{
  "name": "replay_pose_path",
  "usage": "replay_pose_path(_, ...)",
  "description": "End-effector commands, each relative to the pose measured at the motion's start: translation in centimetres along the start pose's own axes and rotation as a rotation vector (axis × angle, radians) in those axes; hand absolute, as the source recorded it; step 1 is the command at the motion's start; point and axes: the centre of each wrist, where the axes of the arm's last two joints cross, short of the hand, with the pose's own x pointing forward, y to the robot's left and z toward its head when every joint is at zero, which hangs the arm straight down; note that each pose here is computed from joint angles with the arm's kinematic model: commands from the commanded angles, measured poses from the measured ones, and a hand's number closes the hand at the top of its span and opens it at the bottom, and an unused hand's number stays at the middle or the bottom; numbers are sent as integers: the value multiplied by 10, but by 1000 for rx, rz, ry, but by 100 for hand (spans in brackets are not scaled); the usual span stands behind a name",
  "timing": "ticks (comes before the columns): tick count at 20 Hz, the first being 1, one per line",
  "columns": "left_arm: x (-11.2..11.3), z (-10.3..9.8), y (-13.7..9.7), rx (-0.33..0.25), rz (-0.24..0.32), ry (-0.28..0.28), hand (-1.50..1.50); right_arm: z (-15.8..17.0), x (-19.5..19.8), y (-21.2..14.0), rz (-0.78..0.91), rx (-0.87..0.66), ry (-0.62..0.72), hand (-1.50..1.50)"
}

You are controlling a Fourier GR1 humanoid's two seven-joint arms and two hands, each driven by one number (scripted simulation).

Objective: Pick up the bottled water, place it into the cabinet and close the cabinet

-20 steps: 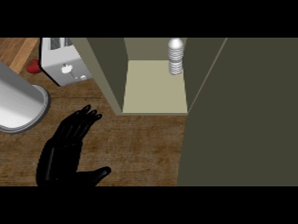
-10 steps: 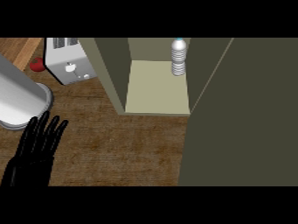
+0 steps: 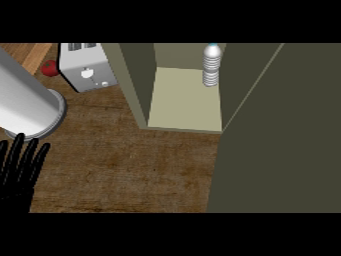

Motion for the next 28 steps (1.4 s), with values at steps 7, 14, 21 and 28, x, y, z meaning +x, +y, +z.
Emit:
replay_pose_path(7,23,2,20,-74,-1,-1,-150,-28,16,20,-55,190,-90,150)
replay_pose_path(14,31,6,28,-105,10,16,-150,-33,13,15,-23,233,-46,150)
replay_pose_path(21,38,-2,28,-155,3,18,-150,-37,15,-3,143,309,-4,150)
replay_pose_path(28,40,-5,31,-170,7,25,-150,-44,20,-14,242,392,-17,150)
